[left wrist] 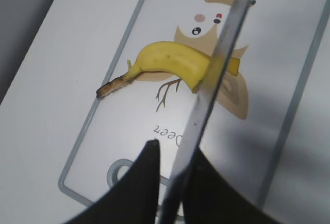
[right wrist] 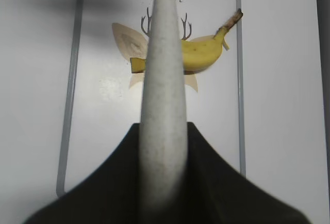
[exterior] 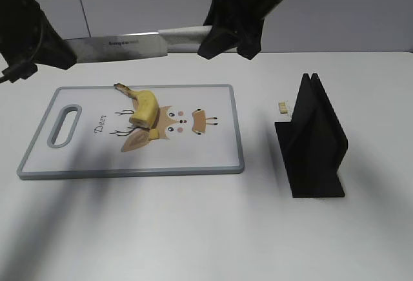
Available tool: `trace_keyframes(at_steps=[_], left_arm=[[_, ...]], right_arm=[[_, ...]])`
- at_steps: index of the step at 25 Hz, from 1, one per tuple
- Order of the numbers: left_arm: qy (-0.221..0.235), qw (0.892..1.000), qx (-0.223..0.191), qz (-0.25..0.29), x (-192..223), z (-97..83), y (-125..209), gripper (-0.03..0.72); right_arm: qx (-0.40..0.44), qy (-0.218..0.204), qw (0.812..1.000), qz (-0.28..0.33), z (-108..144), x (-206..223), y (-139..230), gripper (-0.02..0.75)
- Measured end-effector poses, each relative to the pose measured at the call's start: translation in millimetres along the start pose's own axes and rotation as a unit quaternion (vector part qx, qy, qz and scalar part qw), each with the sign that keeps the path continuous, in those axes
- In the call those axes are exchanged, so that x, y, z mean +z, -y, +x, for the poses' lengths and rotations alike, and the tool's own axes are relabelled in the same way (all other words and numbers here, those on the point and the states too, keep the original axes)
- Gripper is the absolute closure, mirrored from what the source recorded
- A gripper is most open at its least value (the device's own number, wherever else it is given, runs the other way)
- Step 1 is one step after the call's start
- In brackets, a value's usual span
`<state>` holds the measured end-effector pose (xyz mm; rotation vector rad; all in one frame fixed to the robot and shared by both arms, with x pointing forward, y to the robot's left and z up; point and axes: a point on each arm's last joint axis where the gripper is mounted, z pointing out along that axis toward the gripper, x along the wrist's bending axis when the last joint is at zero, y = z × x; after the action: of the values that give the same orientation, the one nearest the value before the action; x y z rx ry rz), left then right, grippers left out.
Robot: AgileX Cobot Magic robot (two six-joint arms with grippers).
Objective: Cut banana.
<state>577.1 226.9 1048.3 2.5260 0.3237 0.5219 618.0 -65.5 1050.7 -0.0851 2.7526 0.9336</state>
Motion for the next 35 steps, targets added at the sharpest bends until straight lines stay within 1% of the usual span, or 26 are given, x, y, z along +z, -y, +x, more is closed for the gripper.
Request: trace_keyframes(at_steps=[1,3,6,10,13,18,22,25,28,31,35], left_arm=[[0.003,1.0,0.003,0.0,0.0,-0.6,0.1,0.611],[0.003,1.0,0.011,0.003,0.2,-0.8,0.0,0.637],[-0.003,1.0,0.026,0.008,4.4,-0.5,-1.2,0.644],[-0.008,0.999,0.042,0.016,19.9,-1.1,-4.0,0.644],[-0.008,0.999,0.045,0.021,32.6,-1.0,-3.4,0.645],[-0.004,0.999,0.039,0.027,50.2,0.1,1.7,0.645],[0.008,0.999,0.027,0.033,65.9,-0.2,8.8,0.645],[0.021,0.999,0.02,0.041,77.8,-1.4,15.0,0.645],[0.035,0.998,0.004,0.046,86.4,-1.8,18.8,0.646],[0.046,0.998,-0.015,0.047,88.6,4.1,15.2,0.646],[0.07,0.996,-0.026,0.056,91.7,19.7,8.7,0.645]], right_arm=[[0.003,0.001,1.0,0.002,-0.3,0.3,0.4,0.566],[0.022,-0.001,1.0,0.008,-0.6,3.6,3.0,0.562],[0.05,-0.007,0.999,0.015,-0.9,10.1,7.3,0.555],[0.078,-0.013,0.996,0.036,-1.5,18.4,15.3,0.547],[0.094,-0.016,0.994,0.058,-1.4,23.5,21.8,0.542],[0.104,-0.016,0.992,0.073,-2.1,29.7,27.8,0.54],[0.116,-0.017,0.99,0.081,-6.1,35.7,35.6,0.537],[0.12,-0.031,0.988,0.088,-8.7,44.3,39.9,0.537],[0.127,-0.047,0.986,0.095,-13.2,51.8,41.9,0.533],[0.126,-0.054,0.985,0.101,-20.3,51.6,39.4,0.533],[0.125,-0.055,0.985,0.104,-30.3,51.4,37.7,0.533]])
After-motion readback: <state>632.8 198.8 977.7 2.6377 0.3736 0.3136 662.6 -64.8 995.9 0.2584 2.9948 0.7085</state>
